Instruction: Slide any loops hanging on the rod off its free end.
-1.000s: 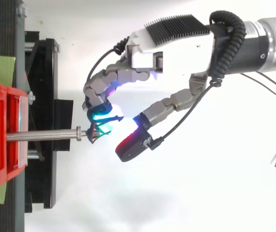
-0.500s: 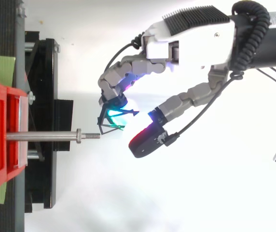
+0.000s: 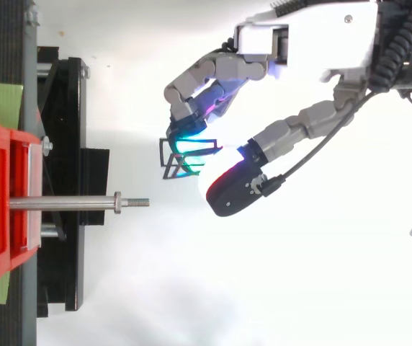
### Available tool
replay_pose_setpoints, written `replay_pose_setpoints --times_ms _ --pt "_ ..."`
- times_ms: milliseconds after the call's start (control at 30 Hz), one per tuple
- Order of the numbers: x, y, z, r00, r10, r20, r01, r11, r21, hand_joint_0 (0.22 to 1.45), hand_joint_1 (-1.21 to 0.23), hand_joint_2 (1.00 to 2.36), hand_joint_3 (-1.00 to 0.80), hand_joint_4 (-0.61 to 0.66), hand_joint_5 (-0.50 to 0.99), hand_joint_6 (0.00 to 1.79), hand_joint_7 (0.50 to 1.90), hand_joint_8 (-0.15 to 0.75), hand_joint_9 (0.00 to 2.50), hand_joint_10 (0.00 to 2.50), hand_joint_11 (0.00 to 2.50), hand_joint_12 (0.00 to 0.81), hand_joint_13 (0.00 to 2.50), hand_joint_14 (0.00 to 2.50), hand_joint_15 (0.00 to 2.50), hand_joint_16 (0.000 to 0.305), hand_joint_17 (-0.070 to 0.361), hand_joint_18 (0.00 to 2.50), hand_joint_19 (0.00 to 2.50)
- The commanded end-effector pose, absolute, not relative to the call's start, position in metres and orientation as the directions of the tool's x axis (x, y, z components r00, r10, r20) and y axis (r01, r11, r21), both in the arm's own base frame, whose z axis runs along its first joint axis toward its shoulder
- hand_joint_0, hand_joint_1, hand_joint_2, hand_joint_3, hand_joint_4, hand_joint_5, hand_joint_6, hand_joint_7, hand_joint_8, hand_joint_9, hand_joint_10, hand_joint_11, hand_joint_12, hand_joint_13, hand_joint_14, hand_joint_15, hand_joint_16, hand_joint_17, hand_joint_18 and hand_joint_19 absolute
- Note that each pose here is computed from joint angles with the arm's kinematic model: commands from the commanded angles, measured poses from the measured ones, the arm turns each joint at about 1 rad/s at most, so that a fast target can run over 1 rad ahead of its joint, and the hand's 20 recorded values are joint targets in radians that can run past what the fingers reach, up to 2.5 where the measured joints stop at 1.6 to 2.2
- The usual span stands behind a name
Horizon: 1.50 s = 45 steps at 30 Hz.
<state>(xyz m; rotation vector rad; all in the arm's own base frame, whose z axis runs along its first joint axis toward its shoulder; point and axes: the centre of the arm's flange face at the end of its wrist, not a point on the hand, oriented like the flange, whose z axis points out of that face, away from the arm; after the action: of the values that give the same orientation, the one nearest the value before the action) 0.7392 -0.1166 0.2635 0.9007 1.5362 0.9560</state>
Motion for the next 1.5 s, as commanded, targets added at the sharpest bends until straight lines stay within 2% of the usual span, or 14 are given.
replay_pose_setpoints --times_ms 0,300,800,1133,1467 --pt "0.7393 -0.1173 0.2632 -0.135 0.935 -0.329 0.076 0.340 0.937 0.63 -0.73 1.01 -0.38 0.17 -0.23 0.79 1.31 0.281 0.73 0.01 0.23 0.268 0.75 0.00 0.06 0.049 0.109 0.82 0.31" --pt "0.7384 -0.1173 0.2635 -0.124 0.953 -0.277 0.094 0.289 0.953 0.63 -0.74 1.01 -0.41 0.17 -0.23 0.79 1.29 0.279 0.73 0.01 0.23 0.264 0.76 0.00 0.06 0.048 0.108 0.83 0.32" --pt "0.7386 -0.1187 0.2634 -0.118 0.959 -0.256 0.101 0.268 0.958 0.65 -0.77 1.01 -0.40 0.14 -0.23 0.78 1.29 0.271 0.74 0.01 0.24 0.261 0.77 0.00 0.07 0.048 0.108 0.83 0.32" --pt "0.7353 -0.1210 0.2620 -0.117 0.966 -0.229 0.125 0.243 0.962 0.66 -0.80 1.00 -0.50 0.15 -0.22 0.76 1.27 0.262 0.74 0.01 0.24 0.259 0.78 0.00 0.08 0.047 0.107 0.84 0.31" --pt "0.7349 -0.1233 0.2608 -0.114 0.969 -0.218 0.130 0.232 0.964 0.64 -0.77 1.00 -0.50 0.14 -0.22 0.74 1.28 0.262 0.74 0.01 0.23 0.256 0.78 0.00 0.08 0.047 0.106 0.83 0.32"
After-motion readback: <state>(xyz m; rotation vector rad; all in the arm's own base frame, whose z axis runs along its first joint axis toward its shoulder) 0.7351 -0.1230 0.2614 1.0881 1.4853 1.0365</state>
